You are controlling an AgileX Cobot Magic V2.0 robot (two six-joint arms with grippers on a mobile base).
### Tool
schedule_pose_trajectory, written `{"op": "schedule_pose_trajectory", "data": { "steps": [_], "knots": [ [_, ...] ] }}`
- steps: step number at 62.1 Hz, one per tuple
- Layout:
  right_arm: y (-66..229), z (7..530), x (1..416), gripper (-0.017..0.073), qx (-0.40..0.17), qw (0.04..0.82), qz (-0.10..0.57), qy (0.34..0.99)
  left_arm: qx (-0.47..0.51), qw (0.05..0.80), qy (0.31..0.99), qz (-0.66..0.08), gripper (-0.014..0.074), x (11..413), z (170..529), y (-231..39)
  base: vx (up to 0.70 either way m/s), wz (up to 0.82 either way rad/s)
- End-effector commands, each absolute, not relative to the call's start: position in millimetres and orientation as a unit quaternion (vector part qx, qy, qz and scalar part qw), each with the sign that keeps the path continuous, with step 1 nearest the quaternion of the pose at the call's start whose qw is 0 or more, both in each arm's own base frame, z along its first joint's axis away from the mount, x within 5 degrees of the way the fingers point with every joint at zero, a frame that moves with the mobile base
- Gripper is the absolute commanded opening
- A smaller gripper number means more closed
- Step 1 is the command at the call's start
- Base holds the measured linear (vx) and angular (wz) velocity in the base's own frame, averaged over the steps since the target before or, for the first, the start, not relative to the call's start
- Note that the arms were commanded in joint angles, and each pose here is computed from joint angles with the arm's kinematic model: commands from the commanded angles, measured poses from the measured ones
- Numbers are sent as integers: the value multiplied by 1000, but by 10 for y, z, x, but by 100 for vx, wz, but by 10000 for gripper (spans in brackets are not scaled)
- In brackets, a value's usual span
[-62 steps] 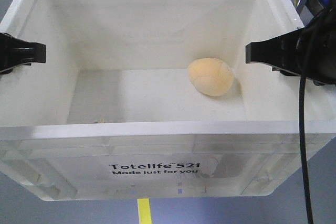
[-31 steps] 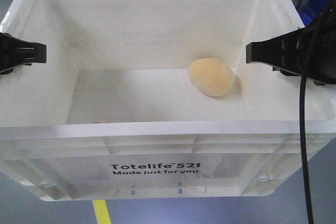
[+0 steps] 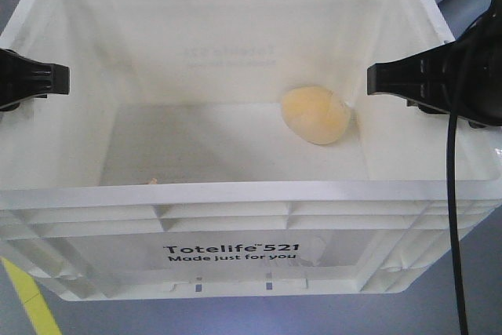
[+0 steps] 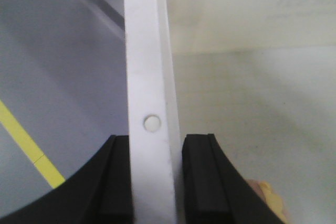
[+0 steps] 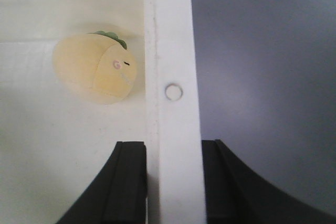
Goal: Place moving items into box and shelve
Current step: 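Hold the tote with both grippers while the base drives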
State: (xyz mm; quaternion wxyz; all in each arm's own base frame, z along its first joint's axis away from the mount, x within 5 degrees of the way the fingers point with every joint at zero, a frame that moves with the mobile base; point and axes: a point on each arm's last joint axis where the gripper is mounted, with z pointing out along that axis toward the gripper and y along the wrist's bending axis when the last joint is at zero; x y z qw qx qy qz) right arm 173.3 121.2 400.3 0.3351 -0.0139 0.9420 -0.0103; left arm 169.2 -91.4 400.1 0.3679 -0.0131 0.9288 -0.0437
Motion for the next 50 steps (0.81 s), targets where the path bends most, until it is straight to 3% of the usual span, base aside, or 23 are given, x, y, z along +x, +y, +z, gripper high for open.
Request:
{"op": "schedule_pose_trajectory", "data": {
  "steps": [1, 50],
  "knots": [
    [1148, 4214, 1716, 1, -17, 389, -3, 921, 7, 444, 891, -96, 94, 1698, 4235, -961, 17, -68],
    [1148, 4214, 1716, 1, -17, 389, -3, 921, 7, 444, 891, -96, 94, 1698, 4235, -961, 19, -71]
  ]
}}
